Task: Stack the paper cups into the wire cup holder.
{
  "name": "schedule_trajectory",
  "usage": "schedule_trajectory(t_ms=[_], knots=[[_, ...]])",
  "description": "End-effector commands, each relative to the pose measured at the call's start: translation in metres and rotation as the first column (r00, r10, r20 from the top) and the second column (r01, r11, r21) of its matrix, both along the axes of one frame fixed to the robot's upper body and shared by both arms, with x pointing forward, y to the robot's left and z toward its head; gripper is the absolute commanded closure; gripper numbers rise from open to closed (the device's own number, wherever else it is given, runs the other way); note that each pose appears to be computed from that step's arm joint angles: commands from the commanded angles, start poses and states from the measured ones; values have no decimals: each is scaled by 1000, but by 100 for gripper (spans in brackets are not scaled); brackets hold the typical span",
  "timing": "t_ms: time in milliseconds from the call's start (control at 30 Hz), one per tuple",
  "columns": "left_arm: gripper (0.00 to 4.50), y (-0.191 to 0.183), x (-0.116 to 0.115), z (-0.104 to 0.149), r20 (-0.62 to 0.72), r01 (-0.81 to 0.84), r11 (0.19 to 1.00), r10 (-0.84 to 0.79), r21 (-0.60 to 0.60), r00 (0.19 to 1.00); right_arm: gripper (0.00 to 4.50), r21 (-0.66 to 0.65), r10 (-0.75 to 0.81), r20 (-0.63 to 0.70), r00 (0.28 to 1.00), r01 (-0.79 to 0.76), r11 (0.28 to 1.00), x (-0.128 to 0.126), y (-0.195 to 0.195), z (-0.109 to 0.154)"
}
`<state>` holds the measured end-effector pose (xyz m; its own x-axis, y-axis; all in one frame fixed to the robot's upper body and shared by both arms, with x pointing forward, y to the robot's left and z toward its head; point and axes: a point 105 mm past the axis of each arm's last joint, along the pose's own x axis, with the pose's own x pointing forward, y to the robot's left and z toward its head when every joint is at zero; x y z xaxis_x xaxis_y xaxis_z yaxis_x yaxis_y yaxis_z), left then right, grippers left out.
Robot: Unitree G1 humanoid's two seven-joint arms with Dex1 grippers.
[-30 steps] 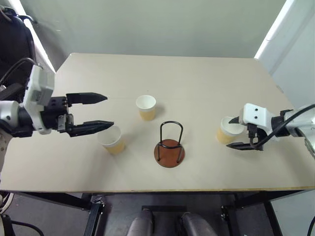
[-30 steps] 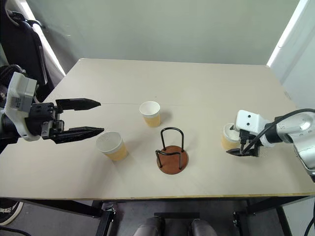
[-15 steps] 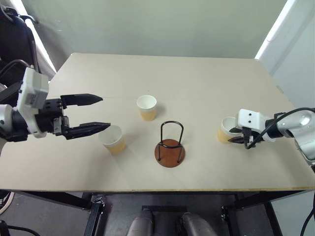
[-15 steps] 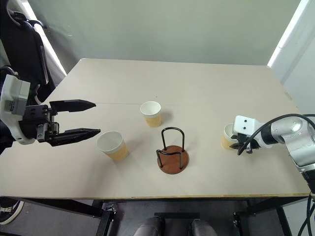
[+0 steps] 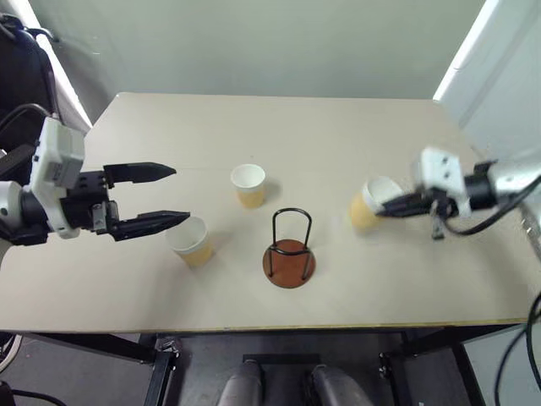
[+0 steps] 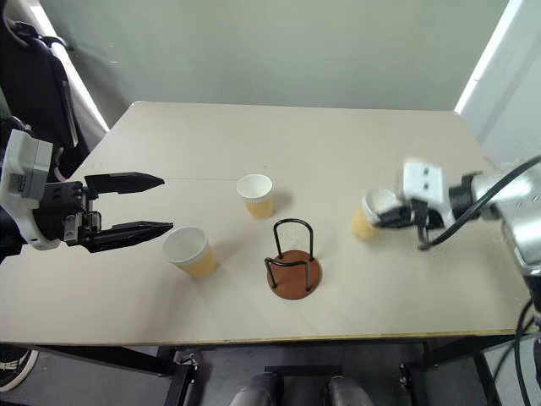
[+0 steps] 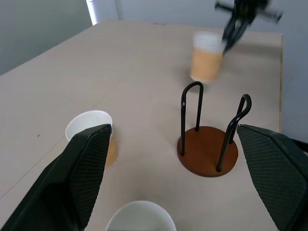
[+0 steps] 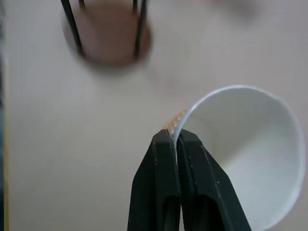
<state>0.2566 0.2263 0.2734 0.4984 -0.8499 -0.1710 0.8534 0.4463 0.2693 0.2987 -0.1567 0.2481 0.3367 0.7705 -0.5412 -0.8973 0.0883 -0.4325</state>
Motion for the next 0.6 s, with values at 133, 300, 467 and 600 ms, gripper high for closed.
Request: schedule_trajectory(t_ms=[133,300,467,600], knots=[[0,-2,-1,9,42,8,1000,-8,6,999,444,177,280,171,945,-310,934,-37,68,70],[0,-8,0,6,42,29,1000,-29,-7,999,444,128,394,143,908,-412,902,-47,105,49],[0,-14,-6,5,40,44,999,-43,-25,998,444,57,417,85,905,-423,904,-48,104,26],[0,-16,-9,3,38,39,999,-38,-28,999,444,31,413,76,907,-416,909,-44,104,17]])
